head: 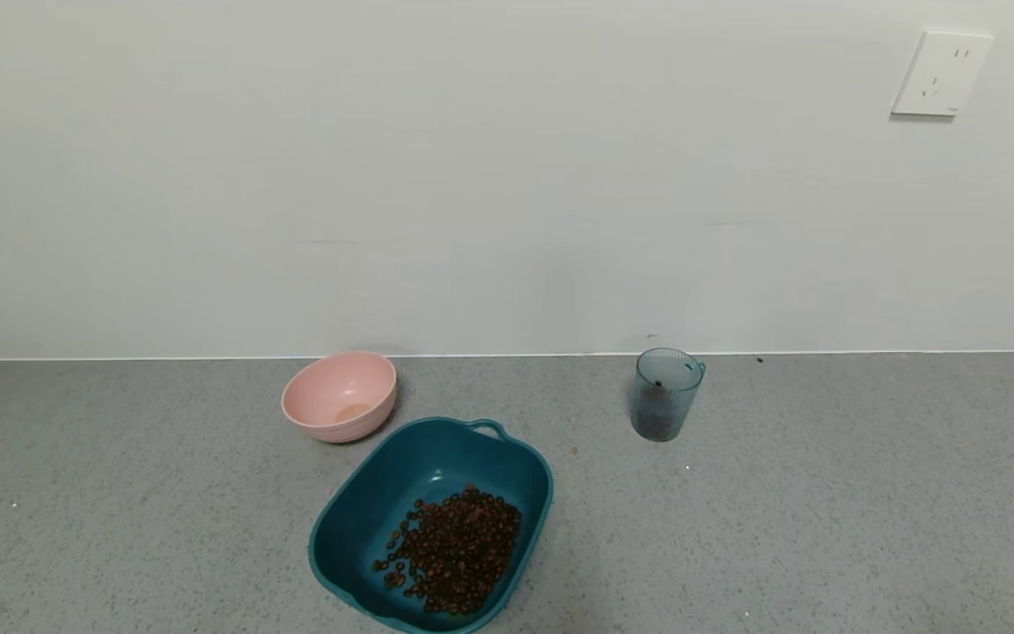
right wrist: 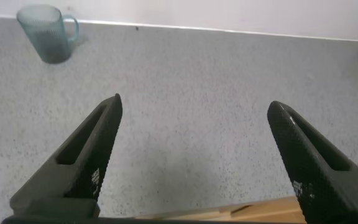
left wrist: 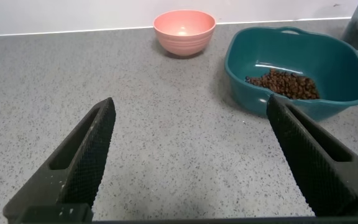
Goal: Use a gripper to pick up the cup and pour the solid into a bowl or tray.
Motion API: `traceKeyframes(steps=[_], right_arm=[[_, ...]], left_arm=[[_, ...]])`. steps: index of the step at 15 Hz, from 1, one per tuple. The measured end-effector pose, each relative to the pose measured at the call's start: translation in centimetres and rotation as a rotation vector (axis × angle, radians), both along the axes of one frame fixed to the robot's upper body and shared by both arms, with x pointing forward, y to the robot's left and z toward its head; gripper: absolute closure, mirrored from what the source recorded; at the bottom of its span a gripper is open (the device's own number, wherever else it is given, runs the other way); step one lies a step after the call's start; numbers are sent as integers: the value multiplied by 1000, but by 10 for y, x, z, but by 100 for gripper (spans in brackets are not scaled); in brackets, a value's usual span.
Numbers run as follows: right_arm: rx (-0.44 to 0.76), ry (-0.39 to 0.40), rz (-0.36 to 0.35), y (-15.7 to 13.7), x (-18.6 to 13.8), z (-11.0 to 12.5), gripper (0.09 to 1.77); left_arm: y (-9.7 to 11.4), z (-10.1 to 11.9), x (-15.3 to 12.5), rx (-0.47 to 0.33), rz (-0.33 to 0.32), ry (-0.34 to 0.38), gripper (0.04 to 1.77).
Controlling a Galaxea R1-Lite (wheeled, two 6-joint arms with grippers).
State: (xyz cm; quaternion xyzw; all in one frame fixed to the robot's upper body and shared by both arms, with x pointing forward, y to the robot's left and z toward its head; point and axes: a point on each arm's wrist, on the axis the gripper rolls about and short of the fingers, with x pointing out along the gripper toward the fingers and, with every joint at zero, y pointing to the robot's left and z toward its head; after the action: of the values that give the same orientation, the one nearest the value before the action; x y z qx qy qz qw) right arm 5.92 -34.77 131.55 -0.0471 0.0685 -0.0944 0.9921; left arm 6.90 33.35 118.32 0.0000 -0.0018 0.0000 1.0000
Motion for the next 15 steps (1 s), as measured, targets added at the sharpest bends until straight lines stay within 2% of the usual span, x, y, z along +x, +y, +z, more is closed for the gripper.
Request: traceKeyframes(steps=[3, 8, 12, 15], right_arm=[[88, -67, 37, 0, -10, -1, 16], [112, -108, 45, 4, -12, 0, 16], [121, -93, 83, 9, -11, -22, 16], [121, -189, 87, 10, -3, -34, 16]], left_arm=[[0, 0, 0, 0, 0, 0, 6], [0, 0, 0, 0, 0, 0, 6], [0, 0, 0, 0, 0, 0, 6], [0, 0, 0, 0, 0, 0, 6]])
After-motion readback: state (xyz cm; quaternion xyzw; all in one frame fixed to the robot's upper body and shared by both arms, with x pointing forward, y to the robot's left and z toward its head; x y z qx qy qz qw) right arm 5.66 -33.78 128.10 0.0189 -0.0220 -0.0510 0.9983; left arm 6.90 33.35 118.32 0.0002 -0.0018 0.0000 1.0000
